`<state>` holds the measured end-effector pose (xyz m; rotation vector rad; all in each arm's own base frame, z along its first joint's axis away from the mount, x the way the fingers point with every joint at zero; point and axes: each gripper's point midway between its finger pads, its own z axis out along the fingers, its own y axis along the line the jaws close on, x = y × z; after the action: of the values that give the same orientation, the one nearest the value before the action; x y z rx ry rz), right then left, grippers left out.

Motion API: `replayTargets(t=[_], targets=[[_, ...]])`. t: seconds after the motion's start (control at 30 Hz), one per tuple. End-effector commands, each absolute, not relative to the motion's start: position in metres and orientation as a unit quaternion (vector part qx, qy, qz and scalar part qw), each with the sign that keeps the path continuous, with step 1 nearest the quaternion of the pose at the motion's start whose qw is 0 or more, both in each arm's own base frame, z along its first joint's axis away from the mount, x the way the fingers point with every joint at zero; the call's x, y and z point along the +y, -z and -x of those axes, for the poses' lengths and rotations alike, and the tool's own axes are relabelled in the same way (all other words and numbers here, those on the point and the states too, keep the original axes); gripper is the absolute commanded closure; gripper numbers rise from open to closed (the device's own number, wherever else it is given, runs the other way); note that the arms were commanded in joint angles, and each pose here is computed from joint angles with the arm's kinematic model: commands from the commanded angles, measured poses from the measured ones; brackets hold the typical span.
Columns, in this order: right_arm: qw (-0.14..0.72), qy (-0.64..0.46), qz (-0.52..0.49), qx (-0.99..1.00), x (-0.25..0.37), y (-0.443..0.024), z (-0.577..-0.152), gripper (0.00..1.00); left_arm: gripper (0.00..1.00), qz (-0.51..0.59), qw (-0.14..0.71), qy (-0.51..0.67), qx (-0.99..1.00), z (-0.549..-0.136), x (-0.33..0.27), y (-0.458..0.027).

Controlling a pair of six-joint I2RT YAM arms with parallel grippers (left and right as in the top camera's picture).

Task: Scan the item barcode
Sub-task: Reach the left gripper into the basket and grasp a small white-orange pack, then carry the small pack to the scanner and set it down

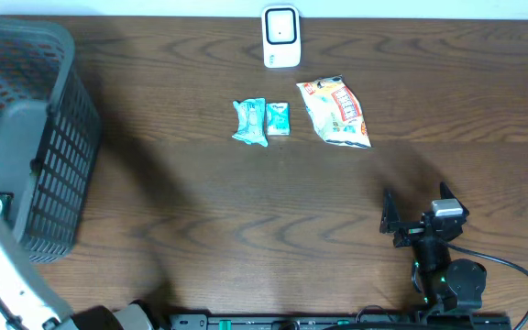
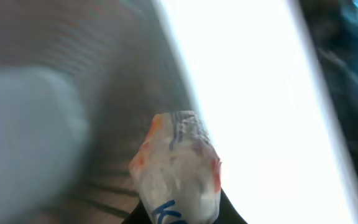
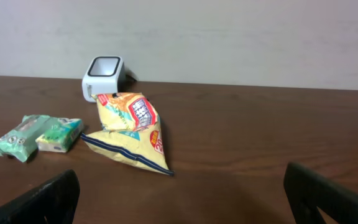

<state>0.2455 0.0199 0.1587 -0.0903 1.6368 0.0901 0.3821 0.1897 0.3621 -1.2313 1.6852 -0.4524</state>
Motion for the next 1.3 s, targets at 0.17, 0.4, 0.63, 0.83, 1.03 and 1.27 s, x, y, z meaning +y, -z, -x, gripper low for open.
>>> replayTargets(t=[0.17, 0.4, 0.63, 0.83, 1.03, 1.27], targets=[[0.681, -0.048, 0.036, 0.73, 0.021, -0.158, -0.245, 0.01, 0.92, 0.244, 0.469, 0.25, 0.811, -0.446, -0.007, -0.364], [0.681, -0.048, 0.036, 0.73, 0.021, -0.158, -0.245, 0.01, 0.92, 0.064, 0.42, 0.162, 0.89, -0.468, -0.121, -0.286], [0.681, -0.048, 0.036, 0.73, 0.021, -0.158, -0.245, 0.01, 0.91, -0.033, 0.346, 0.118, 0.93, -0.478, -0.204, -0.182], [0.681, -0.048, 0.036, 0.73, 0.021, -0.158, -0.245, 0.01, 0.83, -0.068, 0.307, 0.118, 0.942, -0.476, -0.248, -0.119], [0.681, -0.048, 0.036, 0.73, 0.021, -0.158, -0.245, 0.01, 0.3, -0.088, 0.296, 0.119, 0.944, -0.47, -0.268, -0.102], [0.681, -0.048, 0.036, 0.73, 0.021, -0.158, -0.245, 0.01, 0.22, -0.069, 0.323, 0.123, 0.936, -0.482, -0.25, -0.127]])
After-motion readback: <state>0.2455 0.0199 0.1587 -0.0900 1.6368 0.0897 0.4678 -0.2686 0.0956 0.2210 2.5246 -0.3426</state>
